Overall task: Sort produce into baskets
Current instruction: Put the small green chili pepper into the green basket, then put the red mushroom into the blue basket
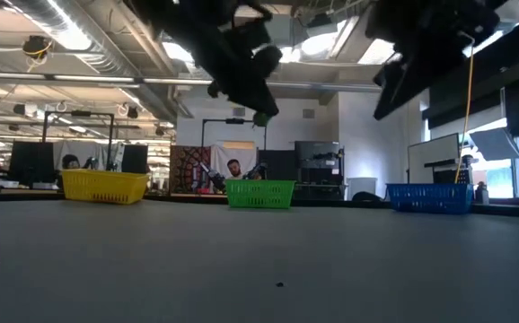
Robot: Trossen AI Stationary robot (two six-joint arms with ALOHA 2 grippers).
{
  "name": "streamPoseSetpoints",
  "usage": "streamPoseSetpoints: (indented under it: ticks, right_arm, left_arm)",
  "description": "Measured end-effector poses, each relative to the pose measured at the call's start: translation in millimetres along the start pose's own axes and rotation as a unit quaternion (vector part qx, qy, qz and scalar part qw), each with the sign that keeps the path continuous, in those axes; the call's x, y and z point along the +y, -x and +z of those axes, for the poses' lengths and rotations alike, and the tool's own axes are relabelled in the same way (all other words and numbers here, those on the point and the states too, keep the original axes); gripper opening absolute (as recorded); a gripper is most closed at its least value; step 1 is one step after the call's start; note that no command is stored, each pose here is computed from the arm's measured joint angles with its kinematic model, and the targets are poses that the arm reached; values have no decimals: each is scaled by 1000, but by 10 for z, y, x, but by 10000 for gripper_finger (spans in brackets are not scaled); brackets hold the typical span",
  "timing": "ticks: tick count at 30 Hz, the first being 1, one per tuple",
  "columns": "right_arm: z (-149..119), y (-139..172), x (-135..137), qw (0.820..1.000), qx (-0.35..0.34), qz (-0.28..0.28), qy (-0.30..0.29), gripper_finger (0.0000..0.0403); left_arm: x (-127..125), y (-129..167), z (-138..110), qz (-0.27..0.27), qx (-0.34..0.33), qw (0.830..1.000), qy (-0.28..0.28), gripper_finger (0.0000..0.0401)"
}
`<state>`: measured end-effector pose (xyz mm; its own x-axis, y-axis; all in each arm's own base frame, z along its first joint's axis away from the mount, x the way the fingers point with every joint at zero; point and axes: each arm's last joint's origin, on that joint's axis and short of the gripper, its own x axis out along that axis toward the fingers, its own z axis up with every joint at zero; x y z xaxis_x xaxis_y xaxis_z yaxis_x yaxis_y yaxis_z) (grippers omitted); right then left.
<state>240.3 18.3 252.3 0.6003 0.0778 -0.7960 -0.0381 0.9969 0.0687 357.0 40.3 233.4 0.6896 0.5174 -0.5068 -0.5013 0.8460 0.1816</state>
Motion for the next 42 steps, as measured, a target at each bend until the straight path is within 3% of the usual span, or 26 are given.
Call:
streamPoseSetpoints:
  ticks: [5, 13, 24, 33, 37, 42]
  right_arm:
    - [-131, -105, -13, 1000, 16, -2, -4, 248]
    - [-228, -187, -22, 1000, 20, -2, -4, 248]
    - [-236, -223, -24, 1000, 3, -1, 10, 248]
    - [-235, -223, -24, 1000, 3, -1, 11, 248]
    - [-272, -217, -24, 1000, 22, 0, 8, 248]
    - [-397, -135, 36, 997, 79, 19, -18, 248]
  left_arm:
    - [346, -322, 0, 21, -12, 999, 43, 46]
    - [795, -754, -161, 75, -5, 995, 61, 47]
    - [1205, -1028, -370, 126, 17, 988, 92, 58]
    - [1167, -936, -279, 102, 4, 988, 113, 152]
    - [1047, -733, -160, 84, 7, 990, 111, 166]
    - [692, -406, -89, 38, 42, 995, 87, 168]
